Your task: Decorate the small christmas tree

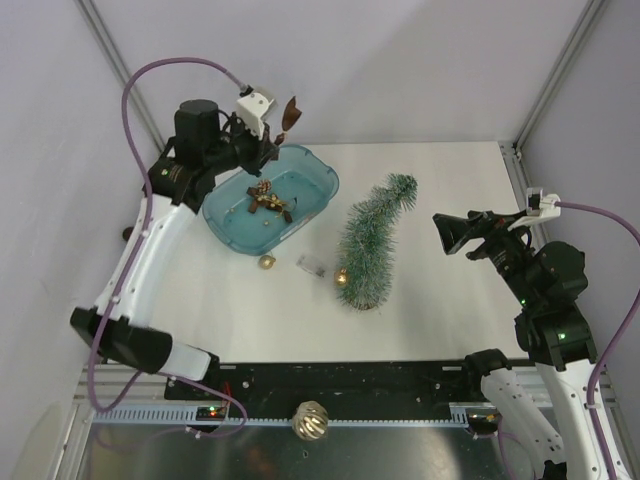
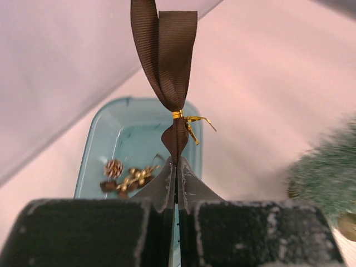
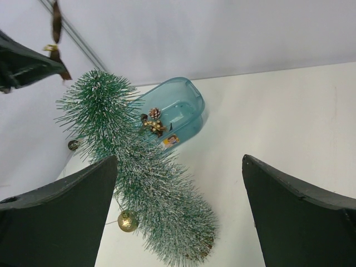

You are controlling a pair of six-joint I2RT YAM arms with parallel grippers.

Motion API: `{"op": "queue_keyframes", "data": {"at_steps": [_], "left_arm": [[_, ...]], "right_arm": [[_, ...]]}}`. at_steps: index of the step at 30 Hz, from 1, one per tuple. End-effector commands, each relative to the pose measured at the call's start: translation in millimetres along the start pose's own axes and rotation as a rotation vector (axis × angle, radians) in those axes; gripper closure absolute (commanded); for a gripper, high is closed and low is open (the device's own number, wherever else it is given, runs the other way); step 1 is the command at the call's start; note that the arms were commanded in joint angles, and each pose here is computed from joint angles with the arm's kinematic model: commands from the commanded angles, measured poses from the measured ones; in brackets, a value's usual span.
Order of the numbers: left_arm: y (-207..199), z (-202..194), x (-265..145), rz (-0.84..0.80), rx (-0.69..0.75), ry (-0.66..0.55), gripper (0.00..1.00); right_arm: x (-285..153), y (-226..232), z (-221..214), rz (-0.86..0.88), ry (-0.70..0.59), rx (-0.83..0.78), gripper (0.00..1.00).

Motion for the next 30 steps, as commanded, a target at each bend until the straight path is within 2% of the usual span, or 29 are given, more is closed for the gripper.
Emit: {"op": "queue_keyframes", "data": {"at_steps": [1, 6, 13, 20, 25, 30], "left_arm": [[-46, 45, -29, -0.141, 0.115, -0.143, 1.00], [-103, 68, -53, -0.297, 0.216, -0.235, 1.00], [-161, 71, -64, -0.504, 0.255, -0.226, 1.00], [-218, 71, -91, -0.758, 0.274, -0.222, 1.00], [-240, 43, -78, -0.781, 0.347, -0.131, 0.99], [-253, 17, -54, -0.712, 0.512, -0.035, 0.98]], "right_arm": [[-8, 13, 18, 0.035, -0.046, -0.011, 0.02], [-6, 11, 16, 0.029, -0.040, -0.008, 0.02], [-6, 10, 15, 0.023, -0.037, -0.007, 0.02], [-5, 10, 15, 0.020, -0.033, -0.006, 0.02], [-5, 11, 16, 0.025, -0.037, -0.004, 0.02], [-7, 11, 15, 0.022, -0.039, -0.004, 0.02]]}}
Point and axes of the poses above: each gripper's point midway between its finger pads, its own x axis out along the fingers, its own y axis along the line the jaws close on, z = x × y, the point moved 2 cm from there along -x, back along the fingers, and after that the axes turned 5 degrees about x, right-handed, at the moved point
